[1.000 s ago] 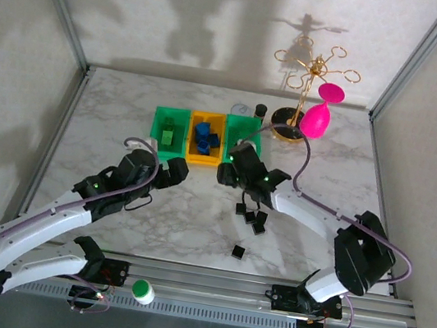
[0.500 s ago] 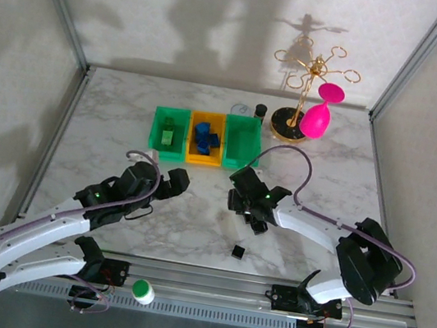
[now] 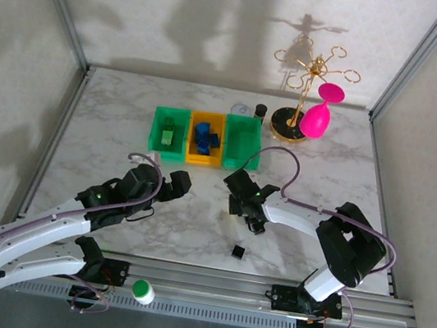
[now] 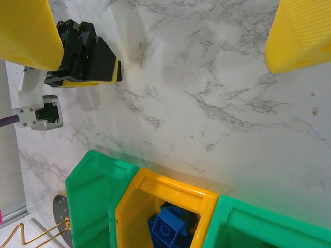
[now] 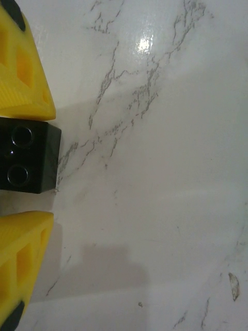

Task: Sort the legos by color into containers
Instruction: Pick up the lego from the center of the table, then place the lego in the container.

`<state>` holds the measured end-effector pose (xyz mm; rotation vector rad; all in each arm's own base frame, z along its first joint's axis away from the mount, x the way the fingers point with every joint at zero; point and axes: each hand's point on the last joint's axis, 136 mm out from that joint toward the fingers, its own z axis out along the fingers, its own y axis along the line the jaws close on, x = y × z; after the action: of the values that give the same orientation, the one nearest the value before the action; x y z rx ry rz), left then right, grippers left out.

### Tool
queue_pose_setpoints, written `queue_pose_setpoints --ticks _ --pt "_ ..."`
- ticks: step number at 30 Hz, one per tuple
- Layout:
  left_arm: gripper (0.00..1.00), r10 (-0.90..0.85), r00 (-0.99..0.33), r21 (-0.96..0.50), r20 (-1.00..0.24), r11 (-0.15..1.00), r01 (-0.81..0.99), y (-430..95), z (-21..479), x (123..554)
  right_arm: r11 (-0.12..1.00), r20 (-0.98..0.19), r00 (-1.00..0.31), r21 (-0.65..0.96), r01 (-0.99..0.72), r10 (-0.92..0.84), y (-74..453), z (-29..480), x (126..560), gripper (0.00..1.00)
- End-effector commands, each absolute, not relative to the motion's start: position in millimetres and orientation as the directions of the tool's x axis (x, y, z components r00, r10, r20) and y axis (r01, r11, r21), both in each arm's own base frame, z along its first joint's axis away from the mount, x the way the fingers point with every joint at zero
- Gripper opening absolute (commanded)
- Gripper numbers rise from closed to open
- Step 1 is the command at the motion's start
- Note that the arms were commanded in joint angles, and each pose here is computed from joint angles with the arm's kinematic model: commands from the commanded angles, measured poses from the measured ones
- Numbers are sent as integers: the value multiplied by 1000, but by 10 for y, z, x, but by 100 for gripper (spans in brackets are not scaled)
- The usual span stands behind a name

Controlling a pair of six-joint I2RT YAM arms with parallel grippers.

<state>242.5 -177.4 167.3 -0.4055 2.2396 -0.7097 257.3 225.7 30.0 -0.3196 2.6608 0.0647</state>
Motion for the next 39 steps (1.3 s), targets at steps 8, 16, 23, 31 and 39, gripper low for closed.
queue_pose_setpoints --ticks 8,16,23,31,39 --pt "100 -481 -660 -580 -577 810 -84 -1751 1686 2464 968 -464 -857 -4 -250 -223 2349 302 2639 38" --pt "99 -477 -658 -577 -582 813 -79 -1762 1703 2478 970 -493 -846 18 -244 -204 2371 445 2670 31" --pt "100 -457 -627 -539 -631 839 -69 -1707 1833 2539 969 -574 -805 74 -236 -152 2466 887 2879 32" --pt "99 -440 -578 -509 -688 859 -48 -1706 2104 2723 978 -673 -732 64 -200 -106 2521 1323 3403 33" --pt "99 -446 -570 -496 -690 865 -78 -1677 2094 2934 982 -731 -679 69 -176 -71 2630 1457 3987 34"
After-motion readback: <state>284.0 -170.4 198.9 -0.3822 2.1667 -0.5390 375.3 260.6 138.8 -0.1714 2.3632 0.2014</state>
